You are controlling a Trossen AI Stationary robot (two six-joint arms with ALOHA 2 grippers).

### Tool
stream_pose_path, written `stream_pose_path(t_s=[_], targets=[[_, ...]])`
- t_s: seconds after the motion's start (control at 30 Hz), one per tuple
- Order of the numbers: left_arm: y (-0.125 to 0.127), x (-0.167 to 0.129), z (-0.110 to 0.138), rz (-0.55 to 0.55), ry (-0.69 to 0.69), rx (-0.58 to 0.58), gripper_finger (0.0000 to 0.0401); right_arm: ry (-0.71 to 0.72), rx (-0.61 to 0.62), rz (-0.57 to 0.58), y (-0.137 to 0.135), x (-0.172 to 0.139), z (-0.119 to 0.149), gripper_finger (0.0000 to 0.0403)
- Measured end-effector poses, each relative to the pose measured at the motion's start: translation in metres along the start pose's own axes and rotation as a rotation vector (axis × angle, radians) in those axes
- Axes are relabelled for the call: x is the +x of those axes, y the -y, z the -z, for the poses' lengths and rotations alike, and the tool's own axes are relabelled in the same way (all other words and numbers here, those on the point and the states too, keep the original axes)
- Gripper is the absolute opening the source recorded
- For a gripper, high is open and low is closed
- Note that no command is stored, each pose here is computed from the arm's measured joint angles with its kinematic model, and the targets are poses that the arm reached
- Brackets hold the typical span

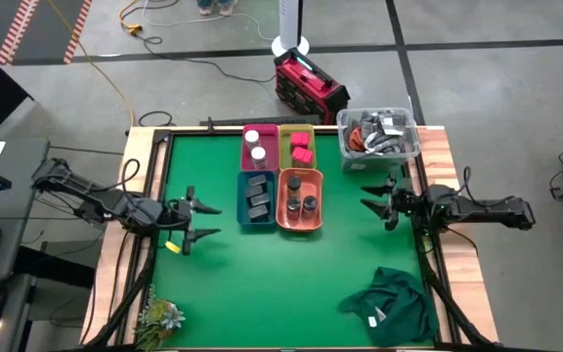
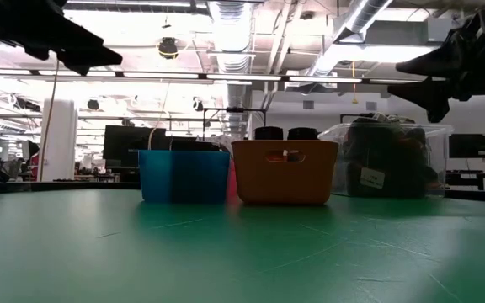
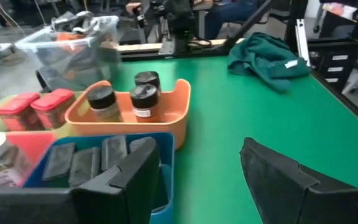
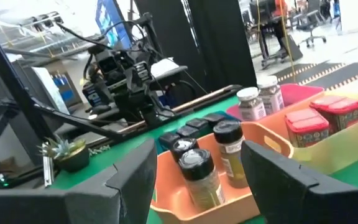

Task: Sort spices by type
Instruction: Return to Home Position

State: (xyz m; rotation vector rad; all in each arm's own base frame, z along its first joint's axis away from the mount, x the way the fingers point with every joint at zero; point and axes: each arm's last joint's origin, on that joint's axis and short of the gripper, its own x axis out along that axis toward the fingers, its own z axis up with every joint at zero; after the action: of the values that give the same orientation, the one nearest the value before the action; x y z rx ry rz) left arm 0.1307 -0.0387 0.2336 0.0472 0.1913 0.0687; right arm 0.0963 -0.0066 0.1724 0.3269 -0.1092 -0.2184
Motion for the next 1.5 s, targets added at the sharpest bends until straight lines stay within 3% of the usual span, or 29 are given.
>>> stream_pose_path(t_s=[0.23,0.37,0.7,0.87,1.13,1.5], targets=[[0.001,0.000,0.000,0.006,-0.003,-0.041,0.0215,-0.006,0.012,0.002,0.000,0.000,0.001,0.0260],[0.001,-0.001,-0.007,0.012,0.060,-0.096,0.0215,-0.007,0.011,0.003,0.000,0.000,0.001,0.0260],[-0.002,-0.012,-0.051,0.016,0.232,-0.066,0.0215,-0.010,0.010,0.004,0.000,0.000,0.001,0.0260],[0.003,-0.008,-0.032,0.015,0.161,-0.032,0.0215,-0.011,0.010,0.004,0.001,0.000,0.002,0.0260],[0.023,-0.010,-0.001,0.160,0.108,0.007,0.0215,-0.012,0.010,0.005,0.001,0.000,0.002,0.0260],[0.033,-0.015,0.015,0.185,0.050,0.076,0.0215,-0.015,0.009,0.006,0.001,0.000,0.002,0.0260]])
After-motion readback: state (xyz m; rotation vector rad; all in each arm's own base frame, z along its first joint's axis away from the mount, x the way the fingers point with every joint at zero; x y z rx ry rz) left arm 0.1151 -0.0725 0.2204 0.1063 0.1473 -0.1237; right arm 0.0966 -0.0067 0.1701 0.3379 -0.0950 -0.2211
